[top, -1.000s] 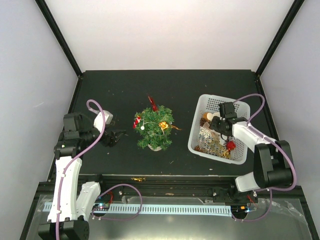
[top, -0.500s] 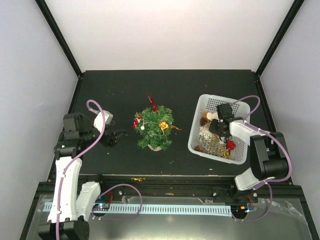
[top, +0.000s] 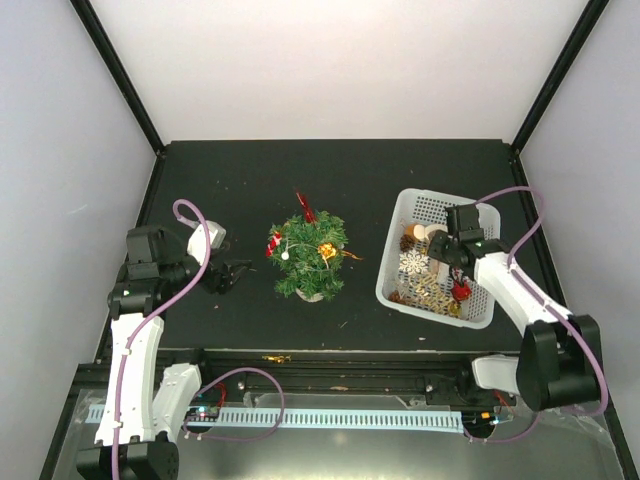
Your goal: Decorate the small christmas tree
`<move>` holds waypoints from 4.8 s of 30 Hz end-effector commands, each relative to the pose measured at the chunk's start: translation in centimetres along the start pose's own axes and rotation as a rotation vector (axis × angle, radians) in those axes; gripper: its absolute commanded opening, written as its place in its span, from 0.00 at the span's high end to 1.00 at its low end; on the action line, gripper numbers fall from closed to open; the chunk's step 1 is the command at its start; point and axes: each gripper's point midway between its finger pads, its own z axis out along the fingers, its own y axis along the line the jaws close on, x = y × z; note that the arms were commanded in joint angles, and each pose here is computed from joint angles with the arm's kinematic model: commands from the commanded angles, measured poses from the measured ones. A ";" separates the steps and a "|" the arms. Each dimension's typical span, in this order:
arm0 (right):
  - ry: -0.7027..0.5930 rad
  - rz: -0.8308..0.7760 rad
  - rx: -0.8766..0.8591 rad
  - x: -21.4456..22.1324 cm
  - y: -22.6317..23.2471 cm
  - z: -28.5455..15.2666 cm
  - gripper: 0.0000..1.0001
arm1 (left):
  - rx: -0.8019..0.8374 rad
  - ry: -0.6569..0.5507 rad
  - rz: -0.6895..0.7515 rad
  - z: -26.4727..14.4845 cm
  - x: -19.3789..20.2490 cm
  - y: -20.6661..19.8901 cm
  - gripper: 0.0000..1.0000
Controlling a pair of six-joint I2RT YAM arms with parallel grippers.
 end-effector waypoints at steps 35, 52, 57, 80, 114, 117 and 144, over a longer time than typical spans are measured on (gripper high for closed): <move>-0.080 -0.046 -0.065 -0.9 2.2 -2.8 0.95 | -0.001 -0.041 0.059 -0.9 -1.3 -0.8 0.18; -0.289 0.115 -0.069 -3.2 -0.5 -6.3 0.99 | 0.002 -0.039 0.055 -0.8 -1.1 -0.7 0.18; -0.252 -0.218 -0.222 -2.5 8.4 -9.1 0.99 | 0.012 -0.037 0.051 -0.7 -1.2 -0.7 0.18; -0.319 -0.725 -1.402 6.2 21.9 -39.8 0.99 | 0.416 -0.296 0.455 -11.5 -12.4 -16.0 0.19; -0.194 -0.959 -0.702 11.6 27.5 -30.8 0.99 | 0.259 -0.152 0.413 -7.5 -7.8 -12.9 0.23; -0.169 -0.980 -0.660 12.2 27.5 -29.6 0.99 | 0.201 -0.129 0.378 -6.5 -6.9 -11.4 0.23; -0.037 -1.075 -0.687 17.3 29.9 -27.9 0.99 | 0.065 -0.104 0.288 -3.9 -2.8 -7.6 0.19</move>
